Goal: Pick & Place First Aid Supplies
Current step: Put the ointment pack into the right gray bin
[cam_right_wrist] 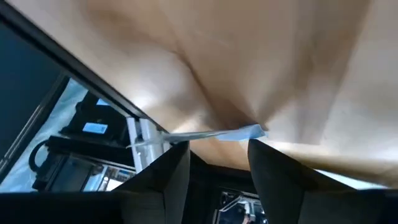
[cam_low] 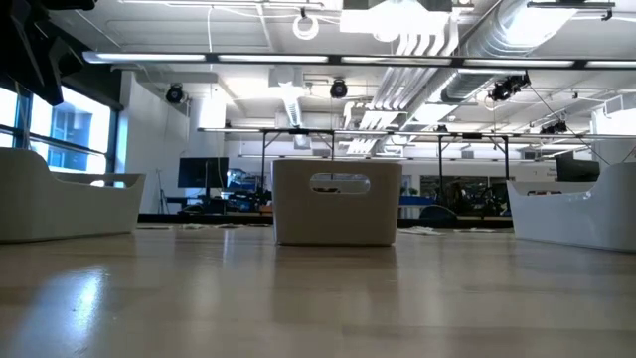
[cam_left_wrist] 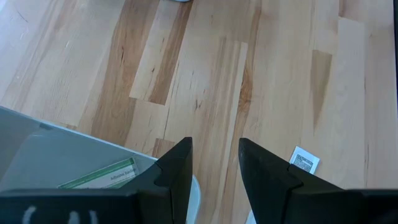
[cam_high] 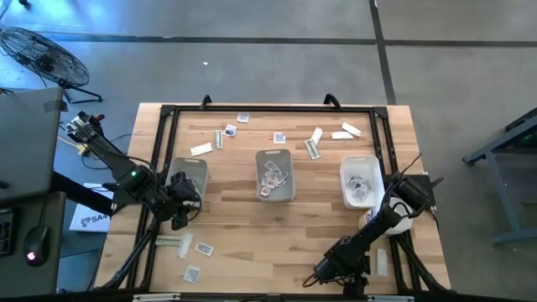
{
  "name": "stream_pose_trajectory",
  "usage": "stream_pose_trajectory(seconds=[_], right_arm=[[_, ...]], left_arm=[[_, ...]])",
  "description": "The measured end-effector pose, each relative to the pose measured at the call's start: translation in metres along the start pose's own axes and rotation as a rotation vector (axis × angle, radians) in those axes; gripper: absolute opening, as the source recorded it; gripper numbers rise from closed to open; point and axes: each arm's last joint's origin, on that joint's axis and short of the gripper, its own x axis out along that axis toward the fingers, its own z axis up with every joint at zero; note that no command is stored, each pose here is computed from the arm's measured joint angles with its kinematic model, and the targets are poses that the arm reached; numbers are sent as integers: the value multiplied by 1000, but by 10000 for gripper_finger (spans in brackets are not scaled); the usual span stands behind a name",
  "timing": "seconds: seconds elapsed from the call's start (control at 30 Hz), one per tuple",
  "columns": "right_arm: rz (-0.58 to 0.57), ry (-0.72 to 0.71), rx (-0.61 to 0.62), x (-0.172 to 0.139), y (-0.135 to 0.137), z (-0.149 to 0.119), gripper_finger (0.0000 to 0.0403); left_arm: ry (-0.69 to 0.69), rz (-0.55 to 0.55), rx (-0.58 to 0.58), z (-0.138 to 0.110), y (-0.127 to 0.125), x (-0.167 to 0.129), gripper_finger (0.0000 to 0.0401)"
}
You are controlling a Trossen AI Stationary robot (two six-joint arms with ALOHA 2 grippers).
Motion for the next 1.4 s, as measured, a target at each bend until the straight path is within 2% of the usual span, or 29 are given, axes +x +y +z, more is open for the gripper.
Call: stream_pose_trajectory(seconds=[0.47,0.67,0.9,1.23,1.4], right_arm=[[-46,0,126,-4,-8,0,149],[-56,-63,120,-15,-14,10,147],[-45,-71,115,-27,-22,17,136],[-88,-65,158,-42,-26,-4,130],[-84,-77,153,-35,-21,-6,130]], left_arm=[[0,0,0,0,0,0,128],[0,0,0,0,0,0,128],[0,0,0,0,0,0,128],[0,0,0,0,0,0,128],[0,0,1,0,0,0,128]])
